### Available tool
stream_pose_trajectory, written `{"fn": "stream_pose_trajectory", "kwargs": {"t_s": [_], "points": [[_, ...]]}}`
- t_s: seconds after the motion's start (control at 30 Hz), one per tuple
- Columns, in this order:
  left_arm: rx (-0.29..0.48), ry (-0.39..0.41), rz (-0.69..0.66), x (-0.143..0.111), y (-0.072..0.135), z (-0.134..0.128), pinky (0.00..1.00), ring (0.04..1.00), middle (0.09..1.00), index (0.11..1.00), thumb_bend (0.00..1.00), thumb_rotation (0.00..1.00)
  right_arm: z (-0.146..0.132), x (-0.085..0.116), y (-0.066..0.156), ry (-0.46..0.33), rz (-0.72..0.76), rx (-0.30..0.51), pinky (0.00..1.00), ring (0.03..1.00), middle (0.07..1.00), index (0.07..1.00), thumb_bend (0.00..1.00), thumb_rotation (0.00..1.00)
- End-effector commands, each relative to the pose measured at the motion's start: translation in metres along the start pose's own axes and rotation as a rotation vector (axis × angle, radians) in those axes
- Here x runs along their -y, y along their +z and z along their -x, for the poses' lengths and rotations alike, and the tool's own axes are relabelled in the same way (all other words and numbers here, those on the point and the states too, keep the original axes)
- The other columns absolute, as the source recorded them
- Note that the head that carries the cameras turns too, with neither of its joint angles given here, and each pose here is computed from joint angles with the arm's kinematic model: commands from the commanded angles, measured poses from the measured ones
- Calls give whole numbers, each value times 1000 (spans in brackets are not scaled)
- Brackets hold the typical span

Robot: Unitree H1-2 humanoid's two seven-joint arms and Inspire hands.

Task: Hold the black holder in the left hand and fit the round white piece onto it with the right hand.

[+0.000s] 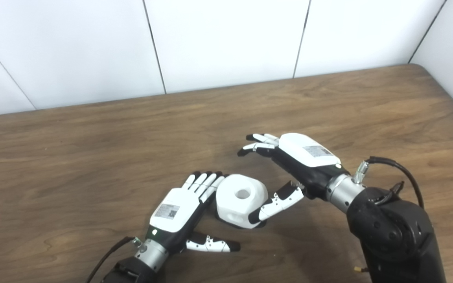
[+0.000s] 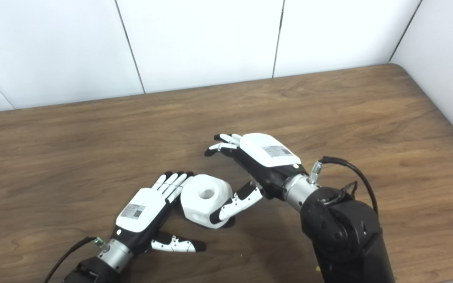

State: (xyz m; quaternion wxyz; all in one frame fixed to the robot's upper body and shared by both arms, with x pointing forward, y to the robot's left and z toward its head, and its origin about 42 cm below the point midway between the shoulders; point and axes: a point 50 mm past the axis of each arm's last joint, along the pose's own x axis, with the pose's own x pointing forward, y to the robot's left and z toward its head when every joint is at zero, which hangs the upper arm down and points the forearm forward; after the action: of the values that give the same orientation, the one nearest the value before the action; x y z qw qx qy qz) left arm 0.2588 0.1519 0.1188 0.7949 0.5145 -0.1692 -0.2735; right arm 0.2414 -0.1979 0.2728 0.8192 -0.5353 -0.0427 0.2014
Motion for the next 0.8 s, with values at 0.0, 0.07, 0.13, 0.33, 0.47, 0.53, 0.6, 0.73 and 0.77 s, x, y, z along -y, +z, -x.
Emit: {"fn": "stream_pose_trajectory", "kwargs": {"t_s": [0.0,0.07,0.13,0.33,0.47,0.53,0.6,0.73,0.77], "points": [[-43,16,8,-10,-6,4,1000,1000,1000,1000,997,749,0,12,6,-56,21,34,880,966,957,828,1000,460],[-57,26,41,-15,-7,6,1000,1000,1000,1000,1000,740,0,11,5,-54,18,36,891,971,958,840,1000,466],[-66,63,105,-20,-8,9,996,997,1000,1000,1000,709,0,11,5,-51,16,38,898,973,957,853,1000,476],[-40,187,219,-39,-1,16,951,960,978,1000,971,643,2,11,3,-60,8,40,929,976,958,868,1000,503],[-8,234,226,-50,1,18,923,939,959,993,975,655,2,13,2,-57,3,35,956,984,961,878,1000,515],[-5,243,224,-57,2,20,921,940,957,994,988,675,2,13,1,-58,2,37,959,985,960,883,1000,531],[-2,253,224,-64,3,22,929,944,959,998,996,687,2,14,1,-57,-15,37,964,988,962,890,1000,557],[-17,281,276,-75,0,33,920,950,958,992,1000,679,7,16,1,-59,-57,48,975,989,962,926,1000,635],[-15,293,295,-78,-1,37,875,941,951,985,1000,668,9,16,1,-59,-62,52,970,986,960,937,1000,656]]}}
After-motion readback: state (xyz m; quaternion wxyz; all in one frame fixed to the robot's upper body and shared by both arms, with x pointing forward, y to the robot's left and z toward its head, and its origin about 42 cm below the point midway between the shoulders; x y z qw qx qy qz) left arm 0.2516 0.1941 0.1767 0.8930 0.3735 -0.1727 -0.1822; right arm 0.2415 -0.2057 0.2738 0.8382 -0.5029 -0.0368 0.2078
